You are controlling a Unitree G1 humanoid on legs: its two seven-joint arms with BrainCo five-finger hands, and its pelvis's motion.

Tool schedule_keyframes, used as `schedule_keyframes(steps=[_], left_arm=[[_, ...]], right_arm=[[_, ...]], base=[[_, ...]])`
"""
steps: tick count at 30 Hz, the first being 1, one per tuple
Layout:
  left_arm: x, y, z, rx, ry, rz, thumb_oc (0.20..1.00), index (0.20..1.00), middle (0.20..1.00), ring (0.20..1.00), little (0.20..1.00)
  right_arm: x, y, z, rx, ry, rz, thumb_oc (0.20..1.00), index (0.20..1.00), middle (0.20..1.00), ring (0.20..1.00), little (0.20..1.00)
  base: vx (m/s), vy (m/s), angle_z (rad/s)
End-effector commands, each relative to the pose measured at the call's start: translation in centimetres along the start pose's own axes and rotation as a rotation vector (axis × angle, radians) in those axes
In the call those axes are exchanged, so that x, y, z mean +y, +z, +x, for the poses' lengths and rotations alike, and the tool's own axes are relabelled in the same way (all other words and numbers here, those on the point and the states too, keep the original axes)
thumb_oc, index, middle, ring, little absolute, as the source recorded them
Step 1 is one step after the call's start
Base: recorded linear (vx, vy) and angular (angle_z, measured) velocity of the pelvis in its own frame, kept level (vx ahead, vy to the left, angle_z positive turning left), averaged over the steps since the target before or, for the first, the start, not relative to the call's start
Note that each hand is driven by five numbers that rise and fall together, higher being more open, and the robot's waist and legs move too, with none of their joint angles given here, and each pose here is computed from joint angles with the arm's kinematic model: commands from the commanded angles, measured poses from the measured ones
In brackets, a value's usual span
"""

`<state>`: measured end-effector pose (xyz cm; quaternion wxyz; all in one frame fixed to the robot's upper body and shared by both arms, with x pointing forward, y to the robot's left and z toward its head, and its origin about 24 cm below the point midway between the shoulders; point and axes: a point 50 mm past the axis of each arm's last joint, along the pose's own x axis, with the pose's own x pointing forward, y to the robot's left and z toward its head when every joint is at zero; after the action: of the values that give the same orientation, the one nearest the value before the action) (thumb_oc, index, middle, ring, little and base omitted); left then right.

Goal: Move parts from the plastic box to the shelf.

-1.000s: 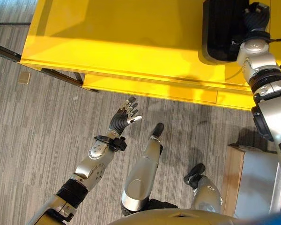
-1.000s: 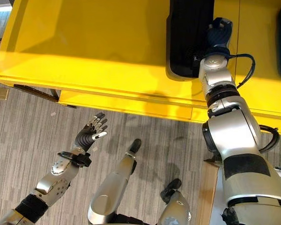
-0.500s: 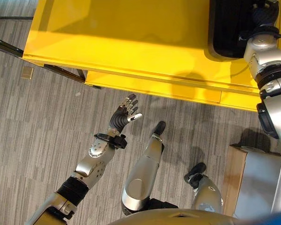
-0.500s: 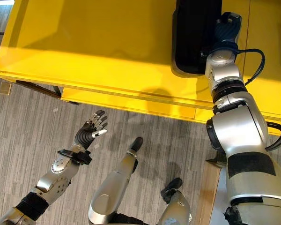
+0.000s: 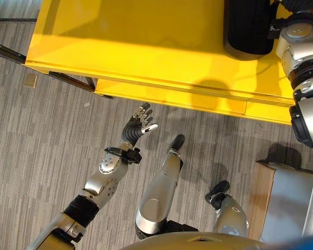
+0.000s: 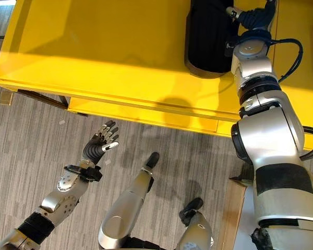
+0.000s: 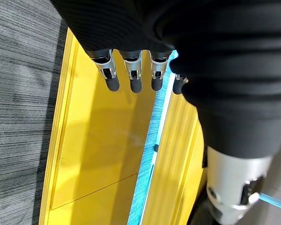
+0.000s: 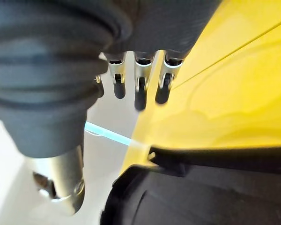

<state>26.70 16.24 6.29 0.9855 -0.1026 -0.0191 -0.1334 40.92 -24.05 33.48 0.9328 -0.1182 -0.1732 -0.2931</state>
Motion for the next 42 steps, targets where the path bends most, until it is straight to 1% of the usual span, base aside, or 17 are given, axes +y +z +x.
schedule_keyframes(steps=[1, 10, 12, 17, 22, 26, 28, 29, 30, 31, 33, 34, 35, 36, 38, 42], left_arm=[[-0.1, 2.3, -0.1, -0.109, -0.039, 0.014, 1.000, 1.000, 1.000, 1.000, 1.000], [0.6, 2.2, -0.4, -0.100, -0.022, 0.018, 1.000, 1.000, 1.000, 1.000, 1.000], [0.7, 2.1, -0.5, -0.096, -0.017, 0.010, 1.000, 1.000, 1.000, 1.000, 1.000], [1.2, 1.8, -0.8, -0.081, 0.014, 0.004, 1.000, 1.000, 1.000, 1.000, 1.000], [1.5, 1.4, -1.3, -0.075, 0.041, -0.011, 1.000, 1.000, 1.000, 1.000, 1.000], [1.5, 1.1, -1.4, -0.066, 0.054, -0.017, 1.000, 1.000, 1.000, 1.000, 1.000], [1.8, 0.8, -1.6, -0.061, 0.079, -0.017, 1.000, 1.000, 1.000, 1.000, 1.000], [1.8, 0.7, -1.7, -0.058, 0.079, -0.017, 1.000, 1.000, 1.000, 1.000, 1.000], [2.0, 0.4, -1.8, -0.054, 0.092, -0.018, 1.000, 1.000, 1.000, 1.000, 1.000], [2.1, 0.3, -1.9, -0.048, 0.100, -0.010, 1.000, 1.000, 1.000, 1.000, 1.000], [2.2, -0.1, -2.2, -0.036, 0.107, -0.006, 1.000, 1.000, 1.000, 1.000, 1.000], [2.2, -0.1, -2.3, -0.034, 0.106, -0.006, 1.000, 1.000, 1.000, 1.000, 1.000], [2.5, -0.5, -2.7, -0.021, 0.124, -0.005, 1.000, 1.000, 1.000, 1.000, 1.000], [2.5, -0.5, -2.7, -0.021, 0.124, -0.005, 1.000, 1.000, 1.000, 1.000, 1.000], [2.8, -1.2, -3.5, 0.009, 0.152, -0.019, 1.000, 1.000, 1.000, 1.000, 1.000], [3.3, -2.0, -4.7, 0.036, 0.183, -0.030, 1.000, 1.000, 1.000, 1.000, 1.000]], right_arm=[[-1.4, 5.3, 0.7, -0.196, -0.039, 0.002, 1.000, 1.000, 1.000, 1.000, 1.000], [-0.5, 7.0, 0.0, -0.293, -0.006, 0.003, 1.000, 1.000, 1.000, 1.000, 1.000], [0.6, 7.4, -0.6, -0.329, 0.030, 0.037, 1.000, 1.000, 1.000, 1.000, 1.000], [3.2, 8.4, -3.1, -0.469, 0.138, 0.063, 1.000, 1.000, 1.000, 1.000, 1.000], [4.3, 8.5, -6.5, -0.626, 0.215, 0.119, 1.000, 1.000, 1.000, 1.000, 1.000], [3.5, 7.0, -8.0, -0.673, 0.225, 0.121, 1.000, 1.000, 1.000, 1.000, 1.000], [3.3, 4.8, -9.9, -0.691, 0.271, 0.126, 1.000, 1.000, 1.000, 1.000, 1.000], [3.2, 4.6, -9.9, -0.688, 0.271, 0.125, 1.000, 1.000, 1.000, 1.000, 1.000], [3.1, 2.6, -11.5, -0.675, 0.325, 0.145, 1.000, 1.000, 1.000, 1.000, 1.000], [3.0, 1.7, -12.4, -0.672, 0.358, 0.156, 1.000, 1.000, 1.000, 1.000, 1.000], [2.7, -0.5, -14.3, -0.636, 0.425, 0.176, 1.000, 1.000, 1.000, 1.000, 1.000], [2.7, -0.6, -14.3, -0.634, 0.424, 0.175, 1.000, 1.000, 1.000, 1.000, 1.000], [2.5, -2.5, -16.4, -0.581, 0.503, 0.219, 1.000, 1.000, 1.000, 1.000, 1.000], [2.5, -2.5, -16.4, -0.581, 0.503, 0.219, 1.000, 1.000, 1.000, 1.000, 1.000], [2.3, -4.9, -19.3, -0.484, 0.605, 0.317, 1.000, 1.000, 1.000, 1.000, 1.000], [1.5, -6.7, -21.8, -0.392, 0.713, 0.385, 1.000, 1.000, 1.000, 1.000, 1.000]], base=[[0.00, 0.000, 0.00], [-0.01, 0.001, -0.01], [-0.04, 0.016, -0.12], [-0.05, 0.007, -0.19], [-0.08, 0.018, -0.17], [-0.05, -0.008, -0.10], [-0.02, -0.025, -0.12], [-0.01, -0.040, -0.11], [-0.01, -0.048, -0.12], [-0.01, -0.073, -0.09], [0.00, -0.064, -0.06], [0.01, -0.086, -0.14], [0.00, -0.058, -0.19], [0.00, -0.113, -0.35], [0.00, -0.146, -0.35], [-0.02, -0.150, -0.45]])
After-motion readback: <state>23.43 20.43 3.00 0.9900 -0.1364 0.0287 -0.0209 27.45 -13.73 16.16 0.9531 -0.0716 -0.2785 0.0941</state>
